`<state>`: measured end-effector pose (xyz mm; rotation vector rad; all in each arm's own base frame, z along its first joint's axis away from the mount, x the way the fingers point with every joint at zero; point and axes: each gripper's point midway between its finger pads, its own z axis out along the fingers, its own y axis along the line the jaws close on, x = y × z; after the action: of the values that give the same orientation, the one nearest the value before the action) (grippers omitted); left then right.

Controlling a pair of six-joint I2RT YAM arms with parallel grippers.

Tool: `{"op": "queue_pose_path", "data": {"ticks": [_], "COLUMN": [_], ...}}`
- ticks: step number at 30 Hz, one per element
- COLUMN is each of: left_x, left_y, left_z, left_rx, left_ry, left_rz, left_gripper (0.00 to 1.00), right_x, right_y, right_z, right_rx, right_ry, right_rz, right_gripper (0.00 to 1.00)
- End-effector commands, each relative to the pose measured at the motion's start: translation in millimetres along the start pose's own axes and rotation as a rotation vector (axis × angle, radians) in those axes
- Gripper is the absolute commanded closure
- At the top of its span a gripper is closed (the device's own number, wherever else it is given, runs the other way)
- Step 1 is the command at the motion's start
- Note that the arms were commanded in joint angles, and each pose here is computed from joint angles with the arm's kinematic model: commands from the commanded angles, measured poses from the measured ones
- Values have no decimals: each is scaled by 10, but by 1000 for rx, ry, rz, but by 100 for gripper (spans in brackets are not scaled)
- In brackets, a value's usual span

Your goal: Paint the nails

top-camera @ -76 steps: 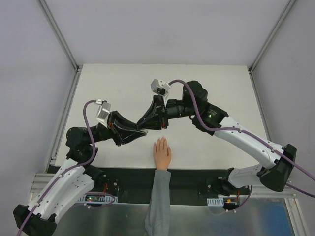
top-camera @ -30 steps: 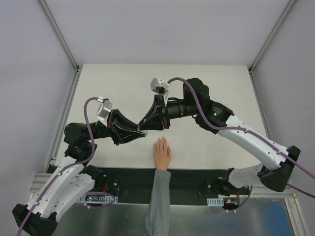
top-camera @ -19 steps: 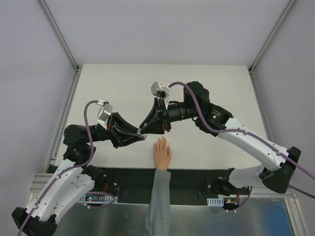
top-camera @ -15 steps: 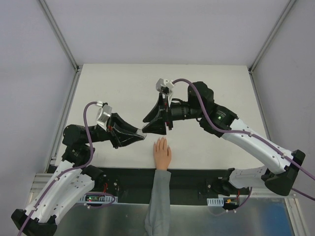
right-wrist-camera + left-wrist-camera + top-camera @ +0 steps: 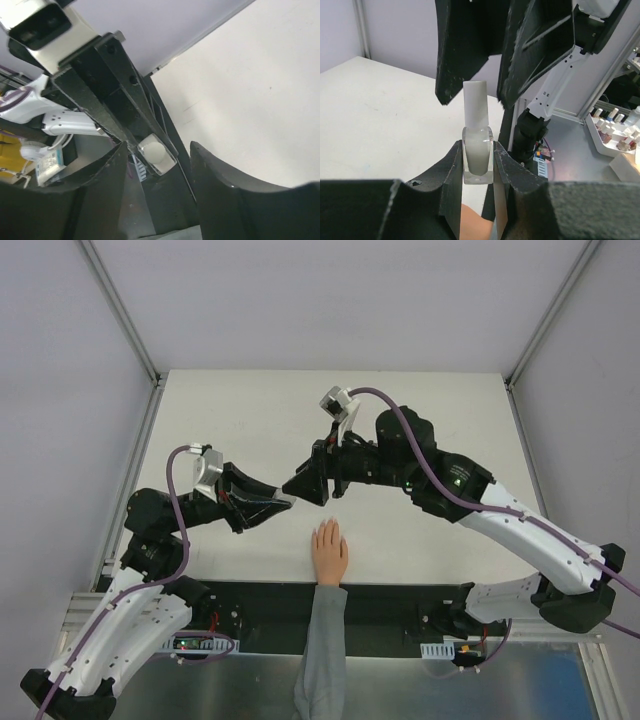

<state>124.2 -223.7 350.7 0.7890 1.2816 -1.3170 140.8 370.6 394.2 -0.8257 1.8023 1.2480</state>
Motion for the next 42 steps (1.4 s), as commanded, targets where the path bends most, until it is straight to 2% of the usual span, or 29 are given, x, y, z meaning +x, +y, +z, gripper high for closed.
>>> {"op": "queue_pose_path", "data": {"ticks": [1,6,8,9,10,16,25,26,27,29,32,34,35,36,37,38,39,41,42], "left_x": [-276,-251,-242,-232,-219,-66,-111,-92,-88,-103,-96,-79,-67,-102,-60,-81,-169,-192,-232], "left_y": [-28,-56,-73,-81,-81,-172,-423,-459,-494,-567,-649,-650,-624,-559,-455,-367,-256,-48,44], "left_z": [13,18,14,14,12,4,-32,-44,-53,-72,-103,-108,-101,-78,-56,-42,-35,-47,-55], "left_rx": [-14,7,15,21,21,96,233,256,273,317,361,361,345,305,238,192,105,-17,-73], "left_ry": [-72,-59,-57,-53,-50,14,-19,-9,-2,-8,8,16,22,-4,21,2,-46,-74,-96], "left_rz": [100,90,89,87,83,38,38,38,17,39,36,27,13,61,5,73,96,128,135], "left_gripper": [100,100,100,100,100,100,100,100,100,100,100,100,100,100,100,100,100,100,100], "right_x": [-61,-40,-53,-64,-75,-144,-2,60,-22,143,157,119,10,24,0,-47,-61,-98,-95], "right_y": [-106,-121,-119,-121,-117,36,252,348,381,473,559,545,471,351,255,31,-82,-367,-424], "right_z": [66,111,117,105,95,-87,-140,-171,-191,-238,-262,-242,-195,-159,-131,-93,-90,-129,-129], "right_rx": [91,97,94,96,93,16,-208,-295,-354,-478,-569,-563,-491,-413,-333,-178,-100,97,144], "right_ry": [-22,-18,-26,-30,-32,-57,-42,-35,-93,-69,-60,-62,-89,-58,-46,-52,-62,-114,-130], "right_rz": [55,57,49,47,31,-90,-221,-242,-293,-338,-366,-350,-331,-283,-224,-163,-111,53,100], "right_gripper": [51,58,74,94,99,99,99,100,100,99,100,99,80,62,55,44,36,25,22]}}
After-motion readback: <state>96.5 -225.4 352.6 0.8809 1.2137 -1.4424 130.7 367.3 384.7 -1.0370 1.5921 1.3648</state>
